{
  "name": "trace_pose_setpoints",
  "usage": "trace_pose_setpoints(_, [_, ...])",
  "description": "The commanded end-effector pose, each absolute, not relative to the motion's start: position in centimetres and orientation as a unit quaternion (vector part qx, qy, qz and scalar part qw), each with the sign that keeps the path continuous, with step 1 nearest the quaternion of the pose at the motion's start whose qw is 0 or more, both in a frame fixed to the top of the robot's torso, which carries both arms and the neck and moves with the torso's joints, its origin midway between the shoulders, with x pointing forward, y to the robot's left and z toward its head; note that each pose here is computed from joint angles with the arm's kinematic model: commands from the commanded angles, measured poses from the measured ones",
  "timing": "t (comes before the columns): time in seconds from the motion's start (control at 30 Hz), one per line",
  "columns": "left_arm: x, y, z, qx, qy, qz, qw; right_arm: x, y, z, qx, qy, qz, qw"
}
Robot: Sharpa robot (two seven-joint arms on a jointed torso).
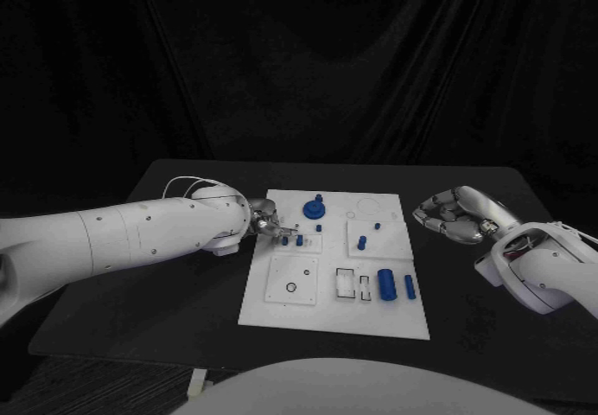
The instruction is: Assemble the parts on the task board
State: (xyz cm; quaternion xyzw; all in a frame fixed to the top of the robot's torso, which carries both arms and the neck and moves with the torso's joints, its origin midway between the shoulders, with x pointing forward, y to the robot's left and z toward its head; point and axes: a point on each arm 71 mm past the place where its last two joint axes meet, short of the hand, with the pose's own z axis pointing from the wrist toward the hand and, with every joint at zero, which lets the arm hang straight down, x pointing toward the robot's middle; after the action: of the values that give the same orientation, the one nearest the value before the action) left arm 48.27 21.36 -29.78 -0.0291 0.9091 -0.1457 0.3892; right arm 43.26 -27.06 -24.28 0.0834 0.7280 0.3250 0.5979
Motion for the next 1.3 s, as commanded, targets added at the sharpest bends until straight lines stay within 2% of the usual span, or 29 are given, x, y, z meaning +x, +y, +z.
trace_pose_setpoints(0.03, [48.5,21.1,-29.3,-0.038,0.891,-0.173,0.418,43.2,-27.2,-24.4,0.087,0.732,0.319,0.595])
trace_pose_setpoints(0.23, [48.5,21.0,-29.1,-0.039,0.883,-0.187,0.429,43.2,-27.1,-24.4,0.087,0.732,0.319,0.596])
trace_pose_setpoints(0.5, [48.6,21.6,-28.1,-0.051,0.852,-0.214,0.475,43.1,-27.5,-24.3,0.09,0.727,0.318,0.602])
trace_pose_setpoints(0.77, [49.8,22.2,-25.2,-0.057,0.817,-0.228,0.526,43.0,-27.7,-24.0,0.092,0.721,0.318,0.609])
trace_pose_setpoints(0.9, [50.1,22.2,-24.3,-0.058,0.807,-0.232,0.539,43.0,-27.7,-24.0,0.092,0.721,0.318,0.609])
trace_pose_setpoints(1.3, [49.9,21.7,-24.4,-0.051,0.831,-0.216,0.51,42.9,-27.4,-24.0,0.09,0.723,0.322,0.605])
